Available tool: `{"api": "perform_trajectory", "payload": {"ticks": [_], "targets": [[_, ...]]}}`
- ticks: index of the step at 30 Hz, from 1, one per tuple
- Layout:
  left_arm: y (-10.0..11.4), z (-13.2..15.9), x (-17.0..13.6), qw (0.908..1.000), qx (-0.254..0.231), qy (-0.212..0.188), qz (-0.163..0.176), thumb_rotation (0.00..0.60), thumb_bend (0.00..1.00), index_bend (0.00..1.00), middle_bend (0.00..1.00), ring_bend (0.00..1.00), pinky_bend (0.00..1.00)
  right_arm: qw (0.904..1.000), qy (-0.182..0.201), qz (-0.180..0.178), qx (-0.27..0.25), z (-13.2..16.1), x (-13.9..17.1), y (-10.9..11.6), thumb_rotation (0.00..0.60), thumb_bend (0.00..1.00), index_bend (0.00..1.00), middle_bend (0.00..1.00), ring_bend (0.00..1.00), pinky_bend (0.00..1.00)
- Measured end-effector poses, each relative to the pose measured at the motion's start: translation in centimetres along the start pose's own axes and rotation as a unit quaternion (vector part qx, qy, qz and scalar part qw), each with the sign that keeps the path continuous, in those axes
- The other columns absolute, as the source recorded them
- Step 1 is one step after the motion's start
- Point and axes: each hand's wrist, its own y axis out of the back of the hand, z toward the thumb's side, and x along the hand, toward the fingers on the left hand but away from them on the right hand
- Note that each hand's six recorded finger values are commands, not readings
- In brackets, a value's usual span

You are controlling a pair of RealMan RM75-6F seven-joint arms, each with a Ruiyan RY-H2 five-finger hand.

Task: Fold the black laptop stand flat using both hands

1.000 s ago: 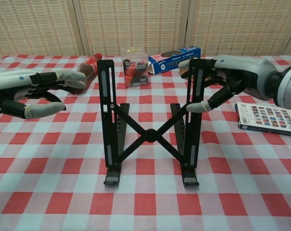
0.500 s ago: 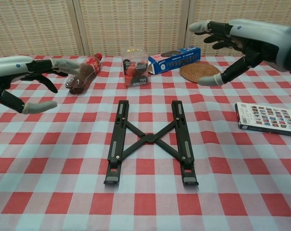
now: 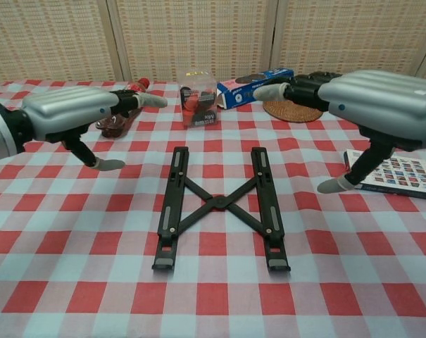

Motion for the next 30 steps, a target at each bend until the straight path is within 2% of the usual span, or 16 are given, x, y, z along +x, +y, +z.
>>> {"api": "perform_trajectory", "payload": {"ticks": [5,9,14,22,30], "targets": [[-1.2,1.1,2.5,0.9989,0.044,-0.008,0.010,0.600,0.22,0.00,0.00,0.00,0.19,0.9988,0.015,0.011,0.046,0.5,-0.3,-2.0,0.600,0.00,0.00,0.00,0.00,0.00],[-1.8,1.7,4.1,0.9984,0.054,-0.012,0.010,0.600,0.21,0.00,0.00,0.00,0.18,0.9973,0.023,0.009,0.069,0.9,-0.6,-3.0,0.600,0.00,0.00,0.00,0.00,0.00],[-2.9,2.2,5.6,0.9983,0.057,-0.010,-0.006,0.600,0.20,0.00,0.00,0.00,0.18,0.9963,0.024,0.006,0.082,0.7,-0.9,-4.0,0.600,0.00,0.00,0.00,0.00,0.00],[-4.1,2.6,6.8,0.9976,0.066,-0.004,-0.021,0.600,0.20,0.00,0.00,0.00,0.18,0.9939,0.021,0.007,0.108,0.3,-1.2,-5.6,0.600,0.00,0.00,0.00,0.00,0.00],[-4.7,1.7,6.9,0.9966,0.077,0.007,-0.028,0.600,0.20,0.00,0.00,0.00,0.18,0.9927,0.024,0.010,0.118,0.3,-1.6,-6.4,0.600,0.00,0.00,0.00,0.00,0.00]]}}
